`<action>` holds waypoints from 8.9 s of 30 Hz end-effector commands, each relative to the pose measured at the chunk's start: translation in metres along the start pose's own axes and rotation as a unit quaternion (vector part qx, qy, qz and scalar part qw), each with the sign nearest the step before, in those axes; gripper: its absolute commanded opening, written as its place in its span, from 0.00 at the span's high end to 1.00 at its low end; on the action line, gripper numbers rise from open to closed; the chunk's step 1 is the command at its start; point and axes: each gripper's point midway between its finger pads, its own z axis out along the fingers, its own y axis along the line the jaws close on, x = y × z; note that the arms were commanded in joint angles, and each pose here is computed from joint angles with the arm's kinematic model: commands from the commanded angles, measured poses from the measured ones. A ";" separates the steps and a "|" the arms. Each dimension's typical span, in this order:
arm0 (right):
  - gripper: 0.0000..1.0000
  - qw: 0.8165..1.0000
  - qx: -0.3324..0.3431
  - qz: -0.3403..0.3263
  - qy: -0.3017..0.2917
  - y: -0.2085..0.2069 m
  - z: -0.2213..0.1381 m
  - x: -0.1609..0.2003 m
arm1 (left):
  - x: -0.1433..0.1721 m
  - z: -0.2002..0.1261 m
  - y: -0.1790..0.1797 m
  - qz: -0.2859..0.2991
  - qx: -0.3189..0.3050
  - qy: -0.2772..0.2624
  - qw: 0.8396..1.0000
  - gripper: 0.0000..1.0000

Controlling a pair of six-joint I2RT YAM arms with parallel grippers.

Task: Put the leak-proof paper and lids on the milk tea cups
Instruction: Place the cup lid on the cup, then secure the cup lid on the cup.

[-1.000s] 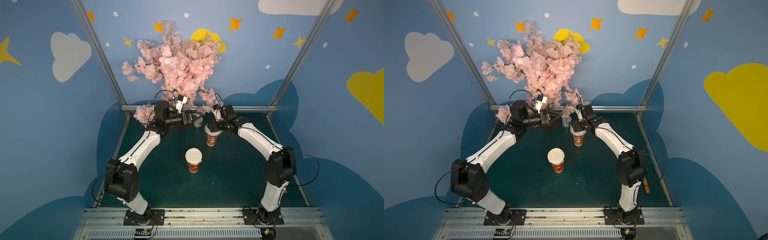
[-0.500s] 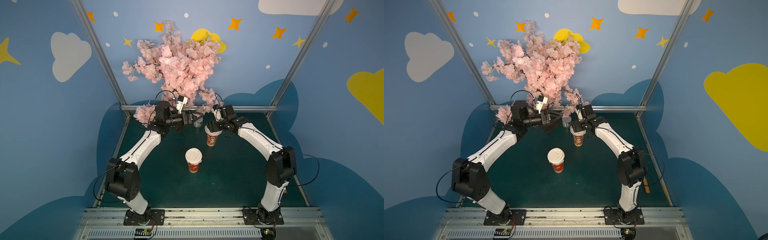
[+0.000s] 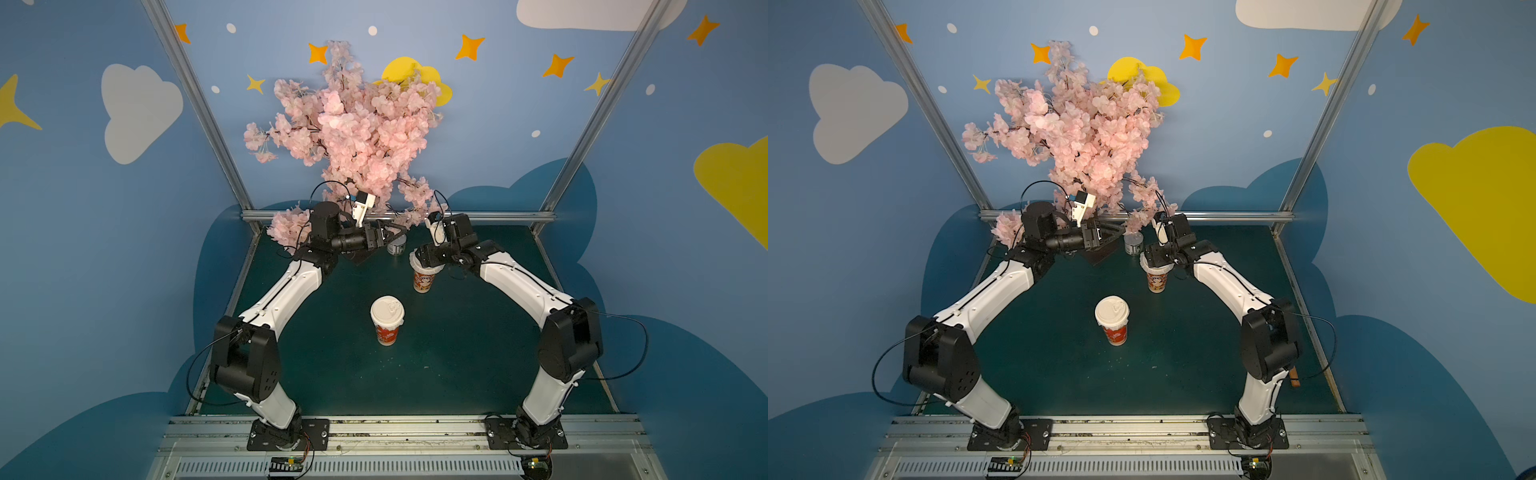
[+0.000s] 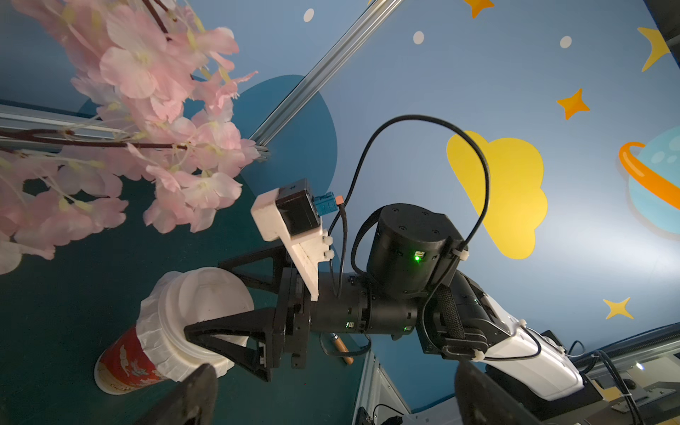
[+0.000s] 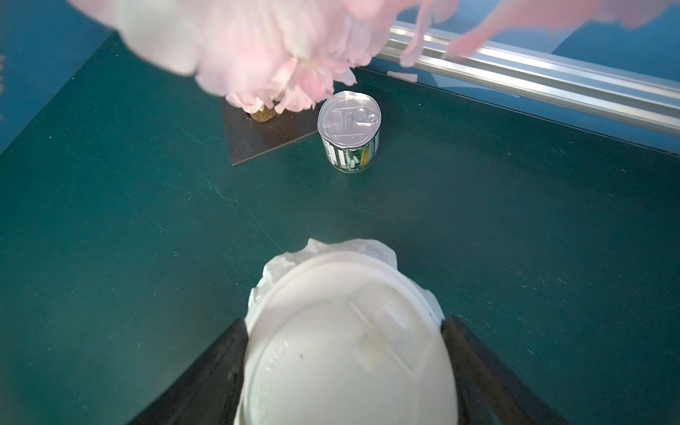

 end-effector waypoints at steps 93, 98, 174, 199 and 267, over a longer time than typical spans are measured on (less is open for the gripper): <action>0.30 0.978 -0.049 0.205 -0.009 -0.044 -0.047 -0.002 | 0.053 0.067 0.098 -0.098 -0.163 0.129 0.973 0.34; 0.46 0.966 -0.112 0.234 0.010 -0.040 -0.038 0.000 | 0.053 0.078 0.114 -0.104 -0.173 0.139 0.970 0.40; 0.41 0.954 -0.136 0.260 0.055 -0.038 0.000 0.007 | 0.057 0.111 0.154 -0.121 -0.176 0.173 0.961 0.44; 0.48 0.950 -0.135 0.270 0.077 -0.039 0.013 0.019 | 0.070 0.109 0.173 -0.141 -0.197 0.184 0.953 0.56; 0.41 0.889 -0.223 0.389 0.092 -0.052 0.029 0.008 | 0.105 0.110 0.183 -0.172 -0.219 0.226 0.933 0.58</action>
